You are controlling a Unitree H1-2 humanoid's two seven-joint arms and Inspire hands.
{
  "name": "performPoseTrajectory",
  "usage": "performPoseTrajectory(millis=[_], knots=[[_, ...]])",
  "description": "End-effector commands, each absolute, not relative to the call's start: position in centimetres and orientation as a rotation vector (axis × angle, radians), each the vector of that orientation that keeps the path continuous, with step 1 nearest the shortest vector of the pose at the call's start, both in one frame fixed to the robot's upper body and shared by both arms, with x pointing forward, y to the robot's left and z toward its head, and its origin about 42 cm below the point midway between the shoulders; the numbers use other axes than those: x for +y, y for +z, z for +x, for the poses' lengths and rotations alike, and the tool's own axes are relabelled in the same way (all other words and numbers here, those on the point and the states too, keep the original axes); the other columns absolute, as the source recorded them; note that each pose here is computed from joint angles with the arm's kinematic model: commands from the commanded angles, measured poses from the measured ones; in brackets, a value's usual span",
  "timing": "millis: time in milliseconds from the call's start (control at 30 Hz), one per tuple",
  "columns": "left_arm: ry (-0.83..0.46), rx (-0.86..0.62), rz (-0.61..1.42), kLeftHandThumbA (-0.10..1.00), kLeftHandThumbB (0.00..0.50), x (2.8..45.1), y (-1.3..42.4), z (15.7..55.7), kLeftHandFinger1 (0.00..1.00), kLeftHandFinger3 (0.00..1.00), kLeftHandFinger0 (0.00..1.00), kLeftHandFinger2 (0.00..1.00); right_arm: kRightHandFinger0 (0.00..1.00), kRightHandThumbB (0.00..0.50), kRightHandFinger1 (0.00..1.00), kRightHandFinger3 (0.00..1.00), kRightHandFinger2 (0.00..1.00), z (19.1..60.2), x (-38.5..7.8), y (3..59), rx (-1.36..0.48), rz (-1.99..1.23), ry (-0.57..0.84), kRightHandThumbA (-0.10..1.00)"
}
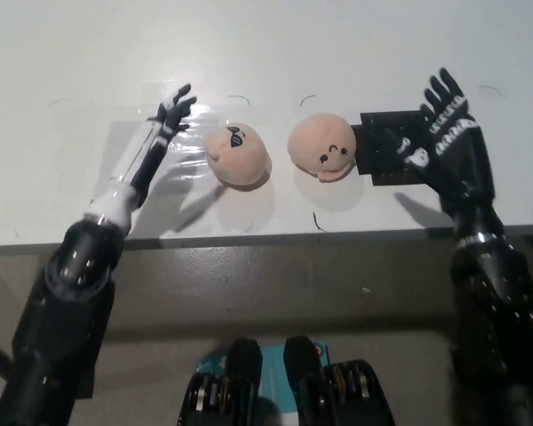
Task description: Use both hands to push two dumpling toys together to the middle
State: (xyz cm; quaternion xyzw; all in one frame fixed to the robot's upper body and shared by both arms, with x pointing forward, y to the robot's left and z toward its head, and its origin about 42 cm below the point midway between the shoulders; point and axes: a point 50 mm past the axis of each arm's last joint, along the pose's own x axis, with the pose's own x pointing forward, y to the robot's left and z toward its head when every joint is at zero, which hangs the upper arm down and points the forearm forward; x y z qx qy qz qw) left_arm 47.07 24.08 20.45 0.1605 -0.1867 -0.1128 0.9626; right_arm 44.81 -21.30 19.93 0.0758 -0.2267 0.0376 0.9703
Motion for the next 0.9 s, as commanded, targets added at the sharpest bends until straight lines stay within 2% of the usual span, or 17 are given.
performPoseTrajectory(millis=[0, 67, 300, 367, 467, 567, 600, 633, 733, 767, 867], knots=[[-0.288, -0.788, 0.27, 1.0, 0.383, 26.9, 31.4, 36.7, 1.0, 1.0, 1.0, 1.0, 1.0, 0.26, 1.0, 1.0, 1.0, 34.1, -24.5, 32.4, -0.9, 0.042, 0.157, 1.0], [-0.296, -0.795, 0.236, 1.0, 0.392, 27.5, 31.3, 33.7, 1.0, 1.0, 1.0, 1.0, 1.0, 0.213, 1.0, 1.0, 1.0, 31.8, -24.7, 31.7, -0.914, 0.03, 0.189, 1.0], [-0.259, -0.8, 0.187, 1.0, 0.376, 29.6, 28.7, 26.7, 1.0, 1.0, 1.0, 1.0, 1.0, 0.248, 1.0, 1.0, 1.0, 26.9, -25.0, 27.9, -0.866, 0.03, 0.195, 1.0], [-0.232, -0.791, 0.198, 1.0, 0.388, 29.9, 27.8, 25.3, 1.0, 1.0, 1.0, 1.0, 1.0, 0.227, 1.0, 1.0, 1.0, 25.8, -25.1, 26.8, -0.833, 0.022, 0.198, 1.0], [-0.21, -0.727, 0.215, 1.0, 0.396, 30.2, 25.8, 22.4, 1.0, 1.0, 1.0, 1.0, 1.0, 0.224, 1.0, 1.0, 1.0, 24.6, -25.5, 24.0, -0.75, -0.015, 0.209, 1.0], [-0.205, -0.663, 0.183, 1.0, 0.366, 30.8, 23.3, 21.0, 1.0, 1.0, 1.0, 1.0, 1.0, 0.237, 1.0, 1.0, 1.0, 23.6, -25.5, 21.3, -0.621, 0.025, 0.227, 1.0], [-0.198, -0.622, 0.192, 1.0, 0.363, 31.1, 21.9, 20.6, 1.0, 1.0, 1.0, 1.0, 1.0, 0.201, 1.0, 1.0, 1.0, 23.4, -25.2, 20.1, -0.596, 0.064, 0.232, 1.0], [-0.196, -0.597, 0.193, 1.0, 0.356, 31.3, 21.1, 20.4, 1.0, 1.0, 1.0, 1.0, 1.0, 0.212, 1.0, 1.0, 1.0, 23.3, -24.9, 19.4, -0.572, 0.085, 0.227, 1.0], [-0.191, -0.533, 0.197, 1.0, 0.364, 31.6, 19.3, 19.6, 1.0, 1.0, 1.0, 1.0, 1.0, 0.2, 1.0, 1.0, 1.0, 23.3, -24.3, 17.6, -0.516, 0.11, 0.226, 1.0], [-0.187, -0.506, 0.196, 1.0, 0.355, 31.7, 18.4, 19.4, 1.0, 1.0, 1.0, 1.0, 1.0, 0.218, 1.0, 1.0, 1.0, 23.2, -24.1, 16.6, -0.476, 0.13, 0.224, 1.0], [-0.157, -0.428, 0.213, 1.0, 0.329, 32.4, 15.4, 19.2, 1.0, 1.0, 1.0, 1.0, 1.0, 0.167, 1.0, 1.0, 1.0, 23.5, -23.6, 13.3, -0.375, 0.113, 0.199, 1.0]])
